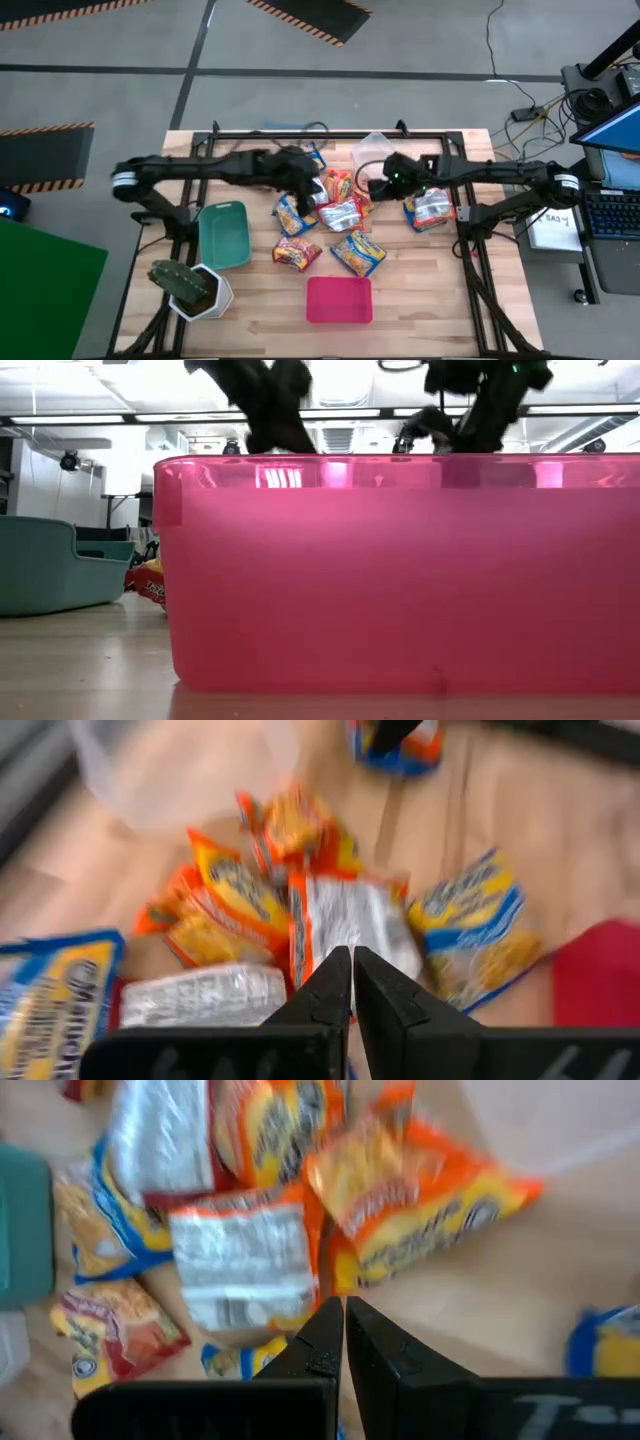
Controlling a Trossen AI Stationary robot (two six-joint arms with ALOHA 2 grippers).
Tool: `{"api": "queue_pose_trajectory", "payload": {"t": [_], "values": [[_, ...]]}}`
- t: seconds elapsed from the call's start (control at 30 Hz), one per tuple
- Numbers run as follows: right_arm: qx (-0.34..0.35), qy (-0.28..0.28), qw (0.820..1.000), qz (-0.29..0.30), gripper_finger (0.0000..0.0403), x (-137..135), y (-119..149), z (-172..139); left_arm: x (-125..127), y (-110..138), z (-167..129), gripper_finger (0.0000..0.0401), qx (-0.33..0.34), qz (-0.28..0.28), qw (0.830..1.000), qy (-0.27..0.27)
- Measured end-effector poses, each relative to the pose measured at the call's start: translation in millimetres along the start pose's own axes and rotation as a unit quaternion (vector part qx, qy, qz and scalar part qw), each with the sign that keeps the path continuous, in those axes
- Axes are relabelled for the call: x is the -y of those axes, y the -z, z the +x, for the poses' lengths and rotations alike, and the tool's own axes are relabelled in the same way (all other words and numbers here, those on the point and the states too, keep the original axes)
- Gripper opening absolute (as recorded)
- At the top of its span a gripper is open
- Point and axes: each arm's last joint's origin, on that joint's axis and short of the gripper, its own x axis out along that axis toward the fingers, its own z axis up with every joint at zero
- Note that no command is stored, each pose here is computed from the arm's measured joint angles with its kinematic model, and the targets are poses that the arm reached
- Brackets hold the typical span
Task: Sort Maruchan noodles
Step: Put the bottom left orange noodle pack into the transparent bin
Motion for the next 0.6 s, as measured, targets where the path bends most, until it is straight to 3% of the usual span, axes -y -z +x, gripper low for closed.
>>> {"api": "queue_pose_trajectory", "payload": {"t": [0.3, 0.47, 0.6], "values": [[-0.037, -0.087, 0.993, 0.072, 0.0009, 18.1, 28.9, 40.0, -6.5, 20.2, 70.7, 0.0000, -0.059, 0.027, 0.996, 0.068], [-0.043, -0.078, 0.991, 0.097, 0.0014, 25.2, 34.3, 45.5, -7.7, 28.5, 96.7, 0.0000, -0.080, 0.023, 0.993, 0.083], [-0.046, -0.071, 0.991, 0.106, 0.0044, 27.2, 35.0, 46.8, -9.3, 34.1, 108.9, 0.0000, -0.092, 0.021, 0.992, 0.081]]}}
